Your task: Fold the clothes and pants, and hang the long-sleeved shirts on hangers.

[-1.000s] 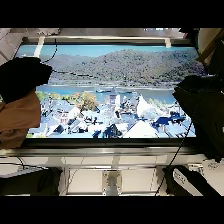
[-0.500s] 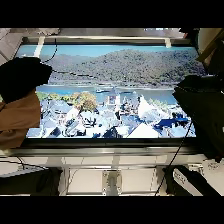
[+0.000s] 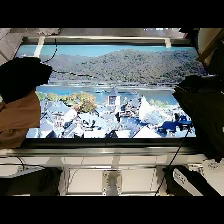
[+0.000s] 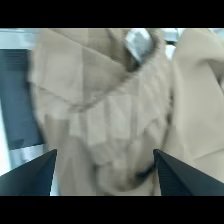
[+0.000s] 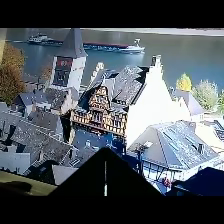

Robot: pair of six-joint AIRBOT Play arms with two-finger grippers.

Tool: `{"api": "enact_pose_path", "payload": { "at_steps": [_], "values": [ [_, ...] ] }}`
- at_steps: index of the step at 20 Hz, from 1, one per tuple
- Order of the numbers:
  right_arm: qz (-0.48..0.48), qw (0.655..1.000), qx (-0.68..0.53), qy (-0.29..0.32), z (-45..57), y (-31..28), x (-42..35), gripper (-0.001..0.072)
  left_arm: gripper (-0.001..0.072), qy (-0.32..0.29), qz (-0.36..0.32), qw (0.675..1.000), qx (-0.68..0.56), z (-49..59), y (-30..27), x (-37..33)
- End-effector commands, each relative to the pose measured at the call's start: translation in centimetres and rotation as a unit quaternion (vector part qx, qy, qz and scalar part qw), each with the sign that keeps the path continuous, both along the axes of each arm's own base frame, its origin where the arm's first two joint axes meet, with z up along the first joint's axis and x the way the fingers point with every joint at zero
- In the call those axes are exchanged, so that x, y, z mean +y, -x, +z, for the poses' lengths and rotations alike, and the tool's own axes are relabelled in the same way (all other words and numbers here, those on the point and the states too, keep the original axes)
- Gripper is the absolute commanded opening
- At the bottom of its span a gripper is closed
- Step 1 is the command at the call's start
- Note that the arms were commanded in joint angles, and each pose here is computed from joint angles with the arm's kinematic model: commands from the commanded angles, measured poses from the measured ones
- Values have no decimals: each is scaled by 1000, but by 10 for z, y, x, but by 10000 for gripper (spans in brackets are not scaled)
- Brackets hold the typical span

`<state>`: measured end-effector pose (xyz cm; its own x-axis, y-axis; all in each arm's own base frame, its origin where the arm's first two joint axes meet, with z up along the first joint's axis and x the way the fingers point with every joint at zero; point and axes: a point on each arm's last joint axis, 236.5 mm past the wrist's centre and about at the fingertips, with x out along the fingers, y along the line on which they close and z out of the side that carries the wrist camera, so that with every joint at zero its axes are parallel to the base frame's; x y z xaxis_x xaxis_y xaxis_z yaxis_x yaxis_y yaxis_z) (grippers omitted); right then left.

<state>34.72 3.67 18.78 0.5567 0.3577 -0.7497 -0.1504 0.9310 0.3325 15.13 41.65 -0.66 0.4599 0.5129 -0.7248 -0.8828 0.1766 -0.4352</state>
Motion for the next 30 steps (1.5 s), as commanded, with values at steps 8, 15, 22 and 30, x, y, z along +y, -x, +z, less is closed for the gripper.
{"api": "enact_pose_path", "payload": {
  "at_steps": [8,15,22,30],
  "values": [
    [-7,1000,-2,4,-3,-7,-4,32,697,19,14,999,-38,-45,-24,17],
    [-26,1000,8,-11,-4,-7,-4,32,15,-19,-47,997,-51,-26,-91,14],
    [-40,998,15,43,-13,-4,-27,32,14,-73,-197,965,-157,115,-178,-83],
    [-78,959,43,269,-26,9,-127,32,13,-14,-576,764,-291,242,-253,-459]
  ]
}}
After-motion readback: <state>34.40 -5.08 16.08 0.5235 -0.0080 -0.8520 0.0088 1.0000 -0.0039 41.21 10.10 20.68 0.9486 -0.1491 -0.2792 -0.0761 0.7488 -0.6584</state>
